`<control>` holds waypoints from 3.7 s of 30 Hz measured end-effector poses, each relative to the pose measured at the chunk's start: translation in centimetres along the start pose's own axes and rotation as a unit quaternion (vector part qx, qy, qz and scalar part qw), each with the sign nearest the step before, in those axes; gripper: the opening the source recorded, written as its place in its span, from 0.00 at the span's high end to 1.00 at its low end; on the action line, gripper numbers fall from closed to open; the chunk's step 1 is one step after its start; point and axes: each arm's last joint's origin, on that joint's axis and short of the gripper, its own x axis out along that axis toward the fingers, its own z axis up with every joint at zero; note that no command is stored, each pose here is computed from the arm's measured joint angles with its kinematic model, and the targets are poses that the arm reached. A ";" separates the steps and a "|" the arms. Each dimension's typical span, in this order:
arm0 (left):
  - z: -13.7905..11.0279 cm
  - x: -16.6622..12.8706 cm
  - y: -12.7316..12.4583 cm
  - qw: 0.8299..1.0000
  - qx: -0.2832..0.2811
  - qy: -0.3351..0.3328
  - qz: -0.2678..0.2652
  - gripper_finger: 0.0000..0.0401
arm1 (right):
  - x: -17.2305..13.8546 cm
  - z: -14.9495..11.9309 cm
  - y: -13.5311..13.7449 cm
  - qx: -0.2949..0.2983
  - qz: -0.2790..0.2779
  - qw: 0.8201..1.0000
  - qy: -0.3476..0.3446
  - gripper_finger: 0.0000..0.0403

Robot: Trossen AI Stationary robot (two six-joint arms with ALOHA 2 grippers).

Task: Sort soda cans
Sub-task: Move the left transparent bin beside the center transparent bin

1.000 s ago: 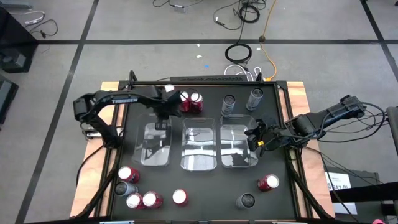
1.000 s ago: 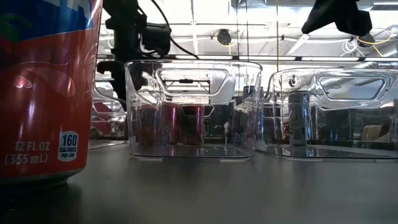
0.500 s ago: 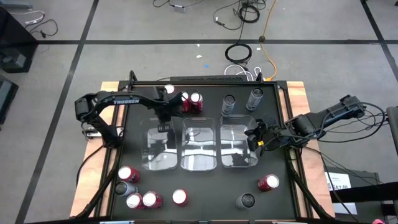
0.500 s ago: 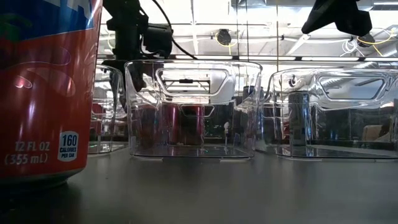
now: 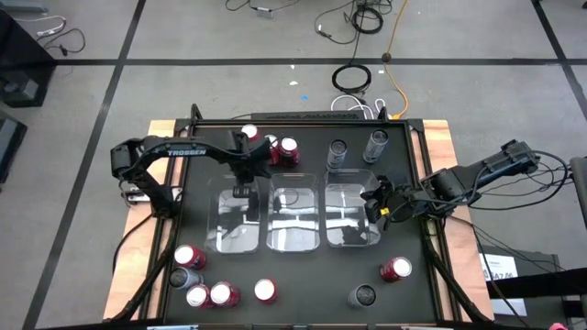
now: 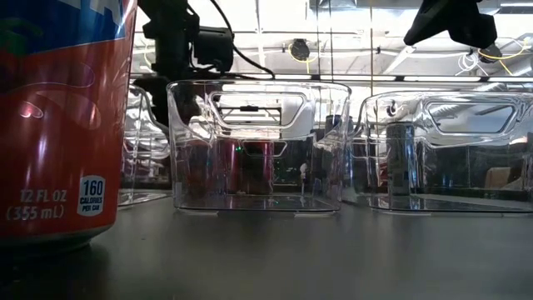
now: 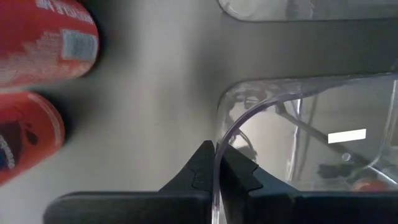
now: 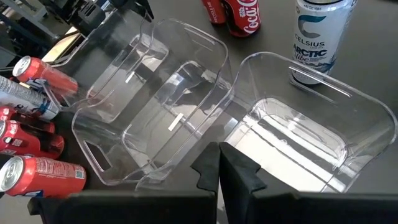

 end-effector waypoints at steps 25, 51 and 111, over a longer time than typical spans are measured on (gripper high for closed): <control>-0.2 0.0 0.4 1.000 -0.003 0.003 0.007 0.95 | 0.0 0.0 0.1 0.003 0.003 1.000 0.002 0.99; -0.1 -0.4 0.4 0.999 -0.030 0.007 0.011 0.67 | 0.0 0.0 0.1 0.004 0.008 1.000 0.001 0.99; -9.7 -4.9 -8.1 0.776 -0.627 -0.032 0.064 0.66 | 0.0 -0.1 0.2 -0.047 0.015 0.999 0.016 0.99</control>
